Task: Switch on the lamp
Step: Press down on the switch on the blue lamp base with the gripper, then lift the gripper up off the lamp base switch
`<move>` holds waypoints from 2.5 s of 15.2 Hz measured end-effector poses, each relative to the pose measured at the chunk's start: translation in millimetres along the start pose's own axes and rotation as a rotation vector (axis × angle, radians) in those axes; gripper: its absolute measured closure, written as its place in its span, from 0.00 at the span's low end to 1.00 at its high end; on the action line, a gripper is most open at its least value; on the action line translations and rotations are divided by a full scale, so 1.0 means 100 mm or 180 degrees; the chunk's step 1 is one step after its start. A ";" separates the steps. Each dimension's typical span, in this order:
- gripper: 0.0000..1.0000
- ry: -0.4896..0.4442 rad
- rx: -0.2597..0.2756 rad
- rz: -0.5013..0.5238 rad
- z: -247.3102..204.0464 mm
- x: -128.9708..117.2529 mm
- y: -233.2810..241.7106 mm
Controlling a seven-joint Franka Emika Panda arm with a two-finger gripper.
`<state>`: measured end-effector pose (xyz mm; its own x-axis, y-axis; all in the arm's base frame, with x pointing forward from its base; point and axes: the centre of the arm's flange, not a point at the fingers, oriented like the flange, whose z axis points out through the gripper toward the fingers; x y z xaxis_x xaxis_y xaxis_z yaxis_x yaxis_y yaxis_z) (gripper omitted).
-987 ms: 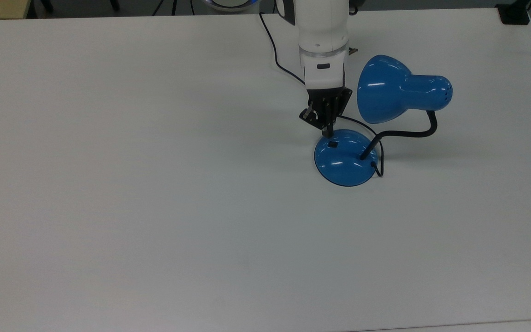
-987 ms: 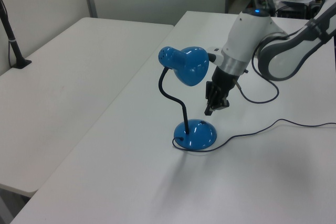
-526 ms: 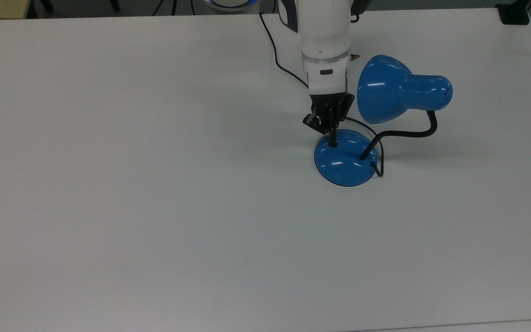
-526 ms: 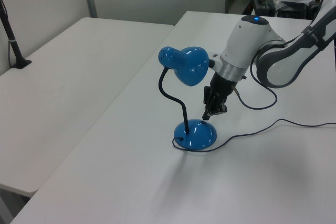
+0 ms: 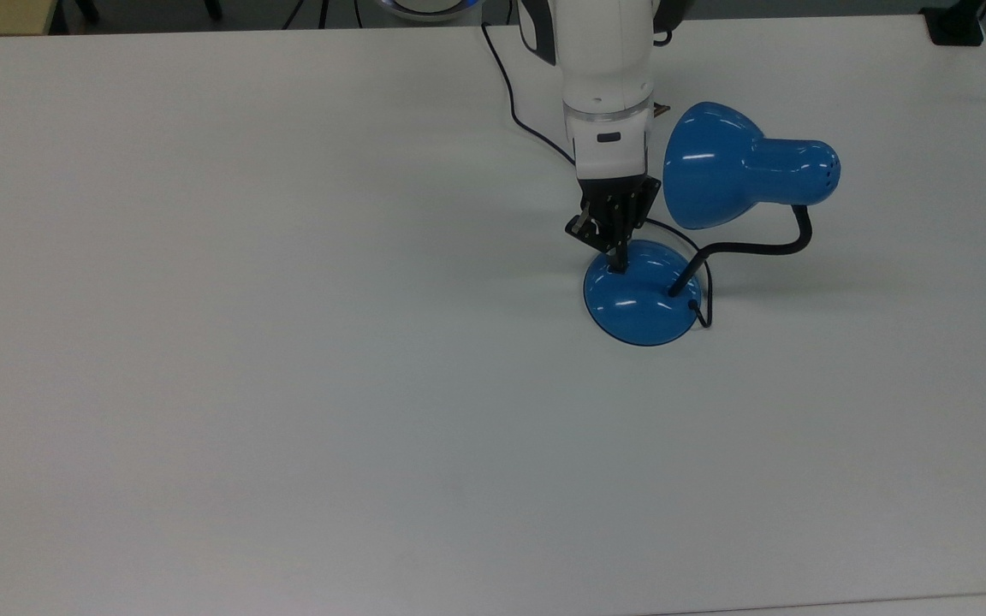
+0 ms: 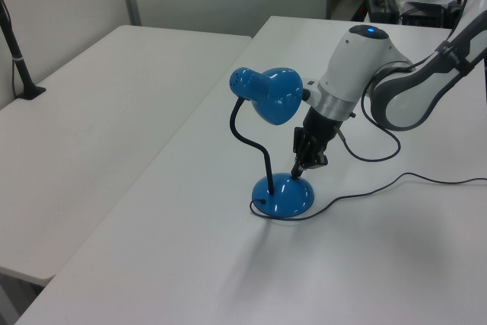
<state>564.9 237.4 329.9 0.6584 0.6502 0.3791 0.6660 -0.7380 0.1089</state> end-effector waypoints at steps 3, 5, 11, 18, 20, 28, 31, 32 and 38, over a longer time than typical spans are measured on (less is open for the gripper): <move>0.99 -0.0001 -0.0006 0.0013 0.02 0.00 0.03; 0.99 0.0047 -0.0022 0.0017 0.03 0.01 0.04; 0.99 0.0134 0.0010 0.0037 0.01 0.04 0.03; 0.99 0.0136 0.0034 0.0018 0.03 0.06 -0.01; 0.99 0.0138 0.0039 0.0008 0.04 0.07 -0.02; 0.99 0.0141 0.0048 0.0008 0.05 0.07 -0.02; 0.99 0.0092 0.0080 0.0152 0.04 0.07 -0.02; 0.99 0.0015 0.0112 0.0250 0.03 0.06 -0.01; 0.99 -0.0570 0.0213 0.0812 -0.56 -0.17 0.47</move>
<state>565.1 181.7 379.7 0.8545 0.4715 0.2180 0.4890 -0.8717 -0.0318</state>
